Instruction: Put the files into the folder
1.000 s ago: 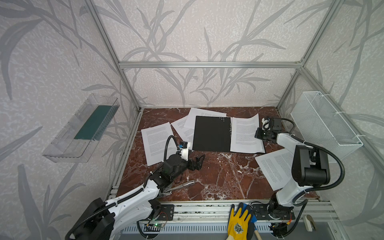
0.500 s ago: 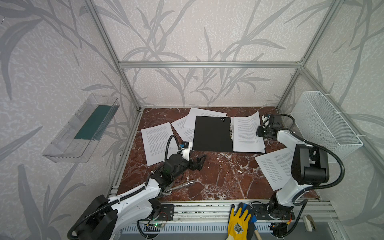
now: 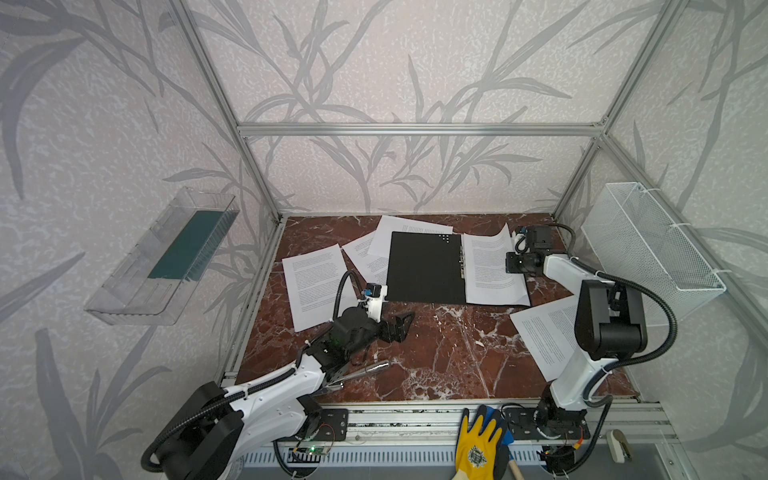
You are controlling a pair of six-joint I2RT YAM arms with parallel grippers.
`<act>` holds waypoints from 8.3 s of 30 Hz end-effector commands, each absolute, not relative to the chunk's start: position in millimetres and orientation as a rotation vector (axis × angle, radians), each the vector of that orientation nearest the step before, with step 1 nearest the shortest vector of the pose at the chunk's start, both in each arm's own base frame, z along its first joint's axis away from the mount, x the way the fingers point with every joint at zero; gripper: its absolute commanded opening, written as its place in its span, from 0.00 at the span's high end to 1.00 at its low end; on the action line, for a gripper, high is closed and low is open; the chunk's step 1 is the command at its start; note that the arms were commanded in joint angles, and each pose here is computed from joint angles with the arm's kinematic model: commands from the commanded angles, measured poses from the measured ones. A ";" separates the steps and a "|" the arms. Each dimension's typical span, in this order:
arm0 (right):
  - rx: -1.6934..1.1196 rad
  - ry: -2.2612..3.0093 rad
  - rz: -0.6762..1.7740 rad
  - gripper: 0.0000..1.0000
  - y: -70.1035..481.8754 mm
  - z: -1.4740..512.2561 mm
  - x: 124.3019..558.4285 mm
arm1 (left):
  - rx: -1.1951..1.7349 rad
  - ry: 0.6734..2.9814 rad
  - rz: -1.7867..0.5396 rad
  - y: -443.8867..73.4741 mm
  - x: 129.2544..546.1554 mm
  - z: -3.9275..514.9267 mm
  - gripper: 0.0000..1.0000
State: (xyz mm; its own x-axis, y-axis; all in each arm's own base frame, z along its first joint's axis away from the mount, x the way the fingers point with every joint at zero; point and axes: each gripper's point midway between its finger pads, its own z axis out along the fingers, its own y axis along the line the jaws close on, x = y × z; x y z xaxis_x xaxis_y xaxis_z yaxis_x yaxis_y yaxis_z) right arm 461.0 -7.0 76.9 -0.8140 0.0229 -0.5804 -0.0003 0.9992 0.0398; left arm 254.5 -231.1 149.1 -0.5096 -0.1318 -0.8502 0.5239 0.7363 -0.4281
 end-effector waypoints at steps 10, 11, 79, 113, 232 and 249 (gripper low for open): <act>0.064 2.530 -0.059 1.00 -26.1 78.6 465.7 | 0.311 1.916 -0.876 -241.0 258.2 161.0 0.01; 0.071 2.528 -0.073 1.00 -28.1 79.4 465.2 | 0.312 1.918 -0.878 -241.2 258.1 160.7 0.01; 0.028 2.518 0.112 0.91 3.2 70.7 474.3 | 0.322 1.935 -0.913 -247.5 257.2 158.8 0.01; 0.827 2.281 0.025 0.01 -49.4 116.6 328.1 | 0.323 2.098 -0.889 -252.7 257.7 149.5 0.01; 0.880 2.423 0.477 0.01 27.7 45.4 242.8 | 0.862 2.722 -1.180 -456.6 204.3 37.3 0.12; 0.610 2.492 0.631 0.01 91.8 41.7 249.8 | 0.755 2.837 -1.144 -382.5 146.1 23.9 0.13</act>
State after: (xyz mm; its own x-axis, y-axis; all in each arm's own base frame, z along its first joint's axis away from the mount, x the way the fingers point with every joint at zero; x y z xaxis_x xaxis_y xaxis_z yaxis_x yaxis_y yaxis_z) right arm 243.0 74.5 39.1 -0.7650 0.5541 -0.3282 0.3447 0.7827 0.5182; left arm 161.0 -408.7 45.0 -0.8530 0.4464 -0.2704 0.4969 0.5362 -0.6823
